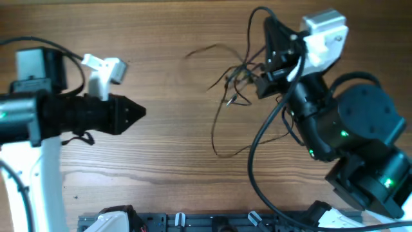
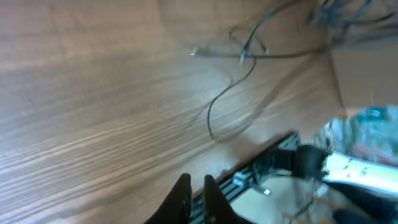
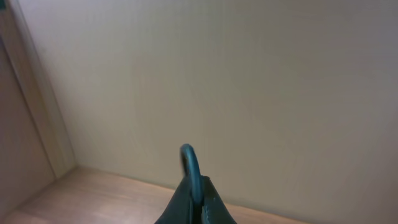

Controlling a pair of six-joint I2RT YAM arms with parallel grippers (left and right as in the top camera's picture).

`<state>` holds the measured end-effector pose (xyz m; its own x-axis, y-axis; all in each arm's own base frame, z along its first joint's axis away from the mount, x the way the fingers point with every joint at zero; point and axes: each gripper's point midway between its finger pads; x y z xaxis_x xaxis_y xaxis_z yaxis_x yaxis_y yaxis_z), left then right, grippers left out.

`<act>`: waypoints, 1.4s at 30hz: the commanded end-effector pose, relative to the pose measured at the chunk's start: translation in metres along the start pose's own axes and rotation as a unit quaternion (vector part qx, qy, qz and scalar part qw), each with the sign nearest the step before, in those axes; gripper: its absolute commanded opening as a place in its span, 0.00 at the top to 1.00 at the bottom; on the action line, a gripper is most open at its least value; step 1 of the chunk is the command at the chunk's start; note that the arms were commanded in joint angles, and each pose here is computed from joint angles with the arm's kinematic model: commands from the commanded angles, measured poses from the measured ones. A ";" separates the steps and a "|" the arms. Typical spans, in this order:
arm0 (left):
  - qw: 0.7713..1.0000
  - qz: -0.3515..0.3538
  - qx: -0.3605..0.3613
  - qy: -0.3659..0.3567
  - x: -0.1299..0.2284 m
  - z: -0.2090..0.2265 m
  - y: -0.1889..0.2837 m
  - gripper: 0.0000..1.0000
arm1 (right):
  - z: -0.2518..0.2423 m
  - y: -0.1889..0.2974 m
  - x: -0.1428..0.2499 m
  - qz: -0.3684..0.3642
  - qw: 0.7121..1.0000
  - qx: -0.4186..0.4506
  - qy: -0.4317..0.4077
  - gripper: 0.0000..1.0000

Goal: Untangle cables

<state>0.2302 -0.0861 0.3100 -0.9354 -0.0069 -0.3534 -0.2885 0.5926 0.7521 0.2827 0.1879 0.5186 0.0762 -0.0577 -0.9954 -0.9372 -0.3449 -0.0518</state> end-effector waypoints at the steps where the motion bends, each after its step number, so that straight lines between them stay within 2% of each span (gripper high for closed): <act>1: 0.996 0.034 -0.071 0.039 0.009 0.048 -0.036 0.94 | -0.009 0.017 -0.024 -0.035 0.999 -0.002 -0.009 0.96; 2: 0.994 0.029 -0.088 0.065 0.008 0.067 -0.053 0.94 | -0.015 0.026 -0.032 -0.048 0.999 0.000 -0.006 0.96; 5: 0.996 0.024 -0.055 0.067 0.007 0.072 -0.075 0.89 | -0.019 0.037 -0.038 -0.056 0.998 -0.003 -0.010 0.96; 9: 0.997 0.013 0.074 0.022 0.003 0.035 -0.085 0.67 | 0.017 0.032 -0.023 -0.034 0.995 -0.095 0.008 0.96; 13: 0.977 -0.003 0.212 -0.037 -0.002 -0.016 -0.076 0.40 | 0.048 0.010 0.012 0.022 0.989 -0.145 0.030 0.96; 16: 0.951 -0.011 0.290 -0.104 0.003 -0.048 -0.068 0.39 | 0.060 -0.008 0.037 0.059 0.986 -0.152 0.041 0.96; 18: 0.937 -0.009 0.316 -0.149 0.009 -0.064 -0.069 0.39 | 0.065 -0.016 0.046 0.072 0.984 -0.153 0.046 0.96; 24: 0.916 0.005 0.324 -0.235 0.019 -0.091 -0.085 0.39 | 0.067 -0.018 0.049 0.075 0.984 -0.154 0.047 0.96; 32: 0.914 0.023 0.301 -0.270 0.029 -0.097 -0.099 0.46 | 0.063 -0.004 0.034 0.054 0.984 -0.165 0.039 0.96; 35: 0.920 0.020 0.278 -0.275 0.025 -0.091 -0.104 0.48 | 0.060 0.003 0.027 0.045 0.984 -0.167 0.037 0.96; 39: 0.941 0.009 0.222 -0.257 0.011 -0.077 -0.114 0.50 | 0.058 0.008 0.026 0.045 0.984 -0.168 0.043 0.96; 42: 0.939 -0.019 0.220 -0.264 -0.004 -0.081 -0.114 0.51 | 0.060 0.010 0.035 0.062 0.982 -0.175 0.047 0.96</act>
<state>0.2403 -0.2194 0.2702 -0.6506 0.3192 -0.6891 -0.0477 0.8884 0.4566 0.2630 0.2392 0.4742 0.0022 -0.1990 -0.9800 -0.7863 -0.6058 0.1212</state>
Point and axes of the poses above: each gripper's point midway between its finger pads, its own y axis back along the fingers, its own z axis along the line the jaws close on, x = y × z, and after that the axes turned 8 degrees about y, right-handed
